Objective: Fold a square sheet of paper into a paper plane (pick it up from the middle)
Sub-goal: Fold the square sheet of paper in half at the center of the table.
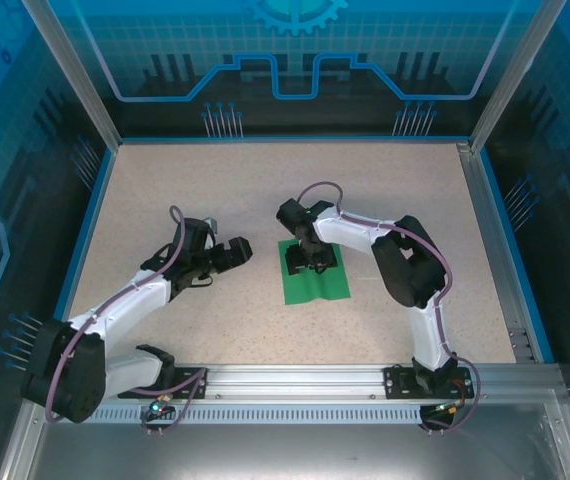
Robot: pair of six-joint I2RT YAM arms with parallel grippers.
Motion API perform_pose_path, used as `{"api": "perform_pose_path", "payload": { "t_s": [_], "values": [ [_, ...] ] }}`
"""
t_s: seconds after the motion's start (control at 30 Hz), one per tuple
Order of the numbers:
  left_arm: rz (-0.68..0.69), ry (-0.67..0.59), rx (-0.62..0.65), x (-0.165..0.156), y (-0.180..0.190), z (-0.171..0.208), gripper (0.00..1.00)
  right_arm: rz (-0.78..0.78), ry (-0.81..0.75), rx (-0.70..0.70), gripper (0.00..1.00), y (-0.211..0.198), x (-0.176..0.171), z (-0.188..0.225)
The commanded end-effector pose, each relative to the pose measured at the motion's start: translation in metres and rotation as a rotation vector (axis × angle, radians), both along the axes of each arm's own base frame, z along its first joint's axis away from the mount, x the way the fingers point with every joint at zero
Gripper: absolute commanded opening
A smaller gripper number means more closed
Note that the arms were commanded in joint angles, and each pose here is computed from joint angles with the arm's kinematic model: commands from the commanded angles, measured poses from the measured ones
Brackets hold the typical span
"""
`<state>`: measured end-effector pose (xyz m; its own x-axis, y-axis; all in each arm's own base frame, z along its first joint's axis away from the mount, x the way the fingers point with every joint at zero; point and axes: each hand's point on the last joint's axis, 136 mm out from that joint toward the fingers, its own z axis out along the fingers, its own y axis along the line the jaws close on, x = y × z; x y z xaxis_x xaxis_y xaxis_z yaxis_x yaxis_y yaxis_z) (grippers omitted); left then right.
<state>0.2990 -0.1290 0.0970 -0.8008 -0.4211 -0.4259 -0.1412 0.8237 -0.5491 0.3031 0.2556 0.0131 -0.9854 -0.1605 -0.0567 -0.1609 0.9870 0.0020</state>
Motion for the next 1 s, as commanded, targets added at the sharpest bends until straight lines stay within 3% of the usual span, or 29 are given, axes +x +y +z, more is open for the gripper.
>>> {"api": "perform_pose_path", "payload": {
  "t_s": [0.0, 0.3, 0.5, 0.63, 0.8, 0.97],
  "values": [
    [-0.029, -0.014, 0.001, -0.004, -0.002, 0.003, 0.99, -0.005, 0.028, 0.013, 0.68, -0.001, -0.008, -0.003],
    [-0.028, -0.021, 0.000, -0.004, -0.002, 0.006, 0.98, -0.009, -0.028, 0.099, 0.35, 0.006, -0.003, 0.028],
    [-0.025, -0.023, 0.007, -0.006, 0.000, 0.006, 0.98, -0.035, -0.056, 0.206, 0.22, 0.010, -0.002, 0.049],
    [-0.025, -0.028, 0.010, -0.007, 0.001, 0.008, 0.98, -0.037, -0.050, 0.285, 0.28, 0.016, -0.002, 0.065],
    [-0.026, -0.041, 0.009, -0.008, 0.001, 0.014, 0.98, 0.003, -0.077, 0.605, 0.29, 0.052, -0.003, 0.112],
    [-0.045, -0.055, -0.014, -0.007, -0.004, 0.022, 0.98, -0.051, -0.085, 0.777, 0.32, 0.048, 0.004, 0.128]
  ]
}}
